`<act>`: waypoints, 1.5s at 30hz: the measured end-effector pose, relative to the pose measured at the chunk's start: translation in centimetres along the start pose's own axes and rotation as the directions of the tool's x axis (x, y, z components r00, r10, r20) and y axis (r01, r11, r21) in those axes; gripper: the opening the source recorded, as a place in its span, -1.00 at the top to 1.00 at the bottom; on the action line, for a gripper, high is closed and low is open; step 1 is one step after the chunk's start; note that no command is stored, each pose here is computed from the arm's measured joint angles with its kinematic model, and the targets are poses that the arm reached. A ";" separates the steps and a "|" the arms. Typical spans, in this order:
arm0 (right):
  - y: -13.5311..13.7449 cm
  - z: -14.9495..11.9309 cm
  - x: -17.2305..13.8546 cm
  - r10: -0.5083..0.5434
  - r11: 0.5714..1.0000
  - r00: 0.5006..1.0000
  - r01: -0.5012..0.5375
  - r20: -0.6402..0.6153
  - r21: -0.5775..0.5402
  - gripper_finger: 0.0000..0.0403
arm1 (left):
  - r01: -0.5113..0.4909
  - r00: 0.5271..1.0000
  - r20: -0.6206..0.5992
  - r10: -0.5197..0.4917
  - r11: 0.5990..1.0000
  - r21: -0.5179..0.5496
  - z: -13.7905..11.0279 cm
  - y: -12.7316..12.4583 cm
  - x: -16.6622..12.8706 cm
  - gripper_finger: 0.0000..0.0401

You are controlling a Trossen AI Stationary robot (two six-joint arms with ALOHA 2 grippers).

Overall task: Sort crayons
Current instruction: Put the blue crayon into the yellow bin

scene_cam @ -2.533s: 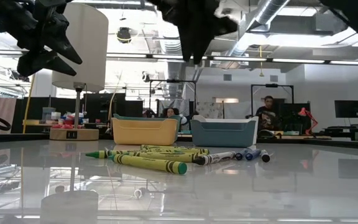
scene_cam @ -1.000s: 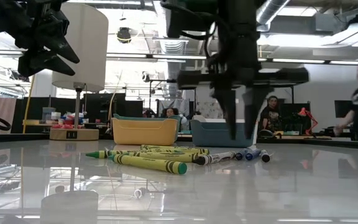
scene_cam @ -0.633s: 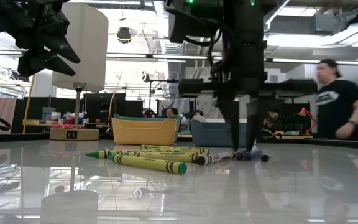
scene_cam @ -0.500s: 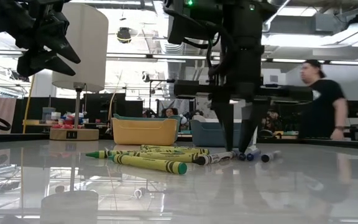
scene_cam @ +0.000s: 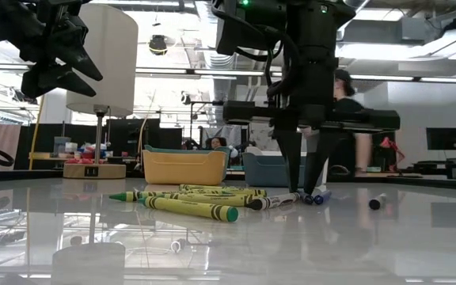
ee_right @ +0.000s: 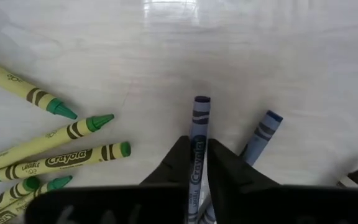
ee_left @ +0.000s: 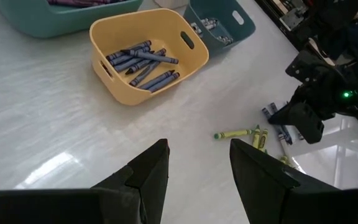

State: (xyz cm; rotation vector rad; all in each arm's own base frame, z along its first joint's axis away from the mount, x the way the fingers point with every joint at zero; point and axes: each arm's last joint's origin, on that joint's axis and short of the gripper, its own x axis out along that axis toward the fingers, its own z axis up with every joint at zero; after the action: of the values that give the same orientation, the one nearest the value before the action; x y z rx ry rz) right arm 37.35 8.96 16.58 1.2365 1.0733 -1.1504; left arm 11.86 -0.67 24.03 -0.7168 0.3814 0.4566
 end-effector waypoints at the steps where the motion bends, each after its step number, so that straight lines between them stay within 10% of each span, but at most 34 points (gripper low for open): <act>1: 0.0 0.0 0.0 -0.001 1.000 1.000 0.001 0.000 0.000 0.78 | 0.000 1.000 0.000 0.000 1.000 0.000 0.0 0.0 0.0 0.20; 31: 4.1 6.7 -7.8 0.064 0.951 0.992 -0.026 0.113 -0.308 0.99 | -0.003 1.000 0.004 0.003 1.000 0.002 0.0 0.0 0.0 0.20; 45: 8.6 14.9 -12.2 0.478 0.756 0.828 -0.219 0.292 -0.617 0.99 | -0.025 0.999 0.033 0.026 0.999 -0.045 0.1 0.1 0.0 0.20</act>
State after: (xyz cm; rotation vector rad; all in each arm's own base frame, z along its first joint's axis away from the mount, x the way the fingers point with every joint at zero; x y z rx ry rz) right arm 44.16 -5.40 30.49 0.6239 0.7050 -0.6788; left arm 11.84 -0.56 24.06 -0.7479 0.3504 0.5019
